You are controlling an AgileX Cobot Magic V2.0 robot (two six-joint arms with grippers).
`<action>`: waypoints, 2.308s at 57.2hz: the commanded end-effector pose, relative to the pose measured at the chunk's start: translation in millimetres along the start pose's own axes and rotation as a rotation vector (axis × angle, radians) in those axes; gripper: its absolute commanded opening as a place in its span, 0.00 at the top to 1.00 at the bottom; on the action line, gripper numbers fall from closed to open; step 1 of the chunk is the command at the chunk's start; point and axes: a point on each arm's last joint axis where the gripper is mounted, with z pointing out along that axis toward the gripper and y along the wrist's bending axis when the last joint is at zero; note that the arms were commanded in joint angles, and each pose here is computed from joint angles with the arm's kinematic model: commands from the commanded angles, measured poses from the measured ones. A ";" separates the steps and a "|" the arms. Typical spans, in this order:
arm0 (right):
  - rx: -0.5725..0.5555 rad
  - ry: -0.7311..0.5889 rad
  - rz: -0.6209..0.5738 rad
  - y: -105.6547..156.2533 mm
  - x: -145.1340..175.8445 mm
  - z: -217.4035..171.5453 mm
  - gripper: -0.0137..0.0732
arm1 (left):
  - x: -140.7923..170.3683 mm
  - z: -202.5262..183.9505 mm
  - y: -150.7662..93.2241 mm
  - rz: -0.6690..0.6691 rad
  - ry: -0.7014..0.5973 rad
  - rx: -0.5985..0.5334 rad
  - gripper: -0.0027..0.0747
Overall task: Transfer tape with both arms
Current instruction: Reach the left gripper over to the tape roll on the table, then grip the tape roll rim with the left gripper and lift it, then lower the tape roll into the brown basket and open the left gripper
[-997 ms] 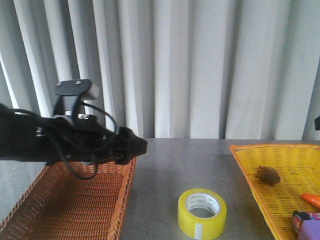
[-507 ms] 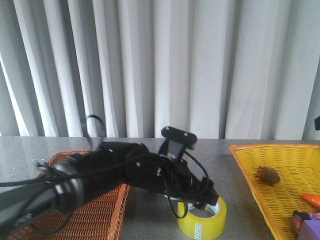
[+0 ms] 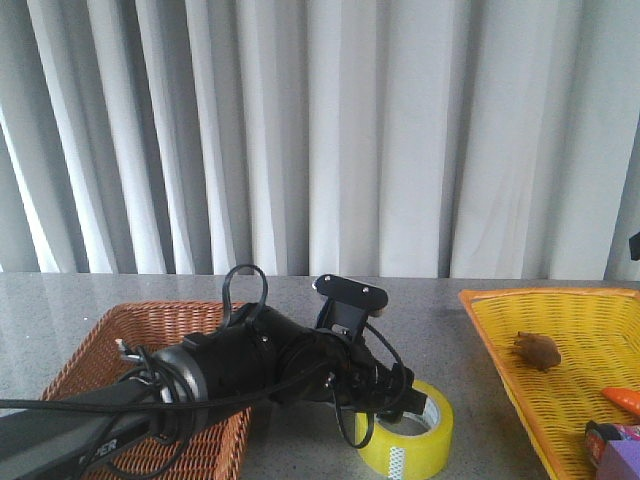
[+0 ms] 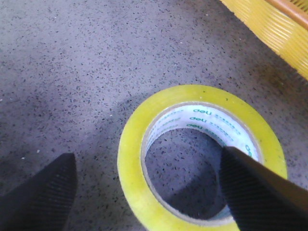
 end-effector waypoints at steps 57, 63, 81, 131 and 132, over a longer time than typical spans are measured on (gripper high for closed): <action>-0.002 -0.116 -0.005 2.3 -7.9 -25.6 0.85 | -19.8 -11.0 -5.6 -0.156 -0.080 0.026 0.97; -0.002 -0.116 -0.005 2.3 -7.9 -25.6 0.85 | -43.0 -37.0 -8.8 -0.147 -0.159 0.044 0.97; -0.002 -0.116 -0.005 2.3 -7.9 -25.6 0.85 | -90.1 -145.6 0.7 -0.014 -0.365 -0.055 0.97; -0.002 -0.116 -0.005 2.3 -7.9 -25.6 0.85 | -32.1 -162.0 172.6 -0.245 -0.119 -0.448 0.97; -0.002 -0.116 -0.005 2.3 -7.9 -25.6 0.85 | -27.7 -157.7 174.3 -0.249 -0.117 -0.443 0.97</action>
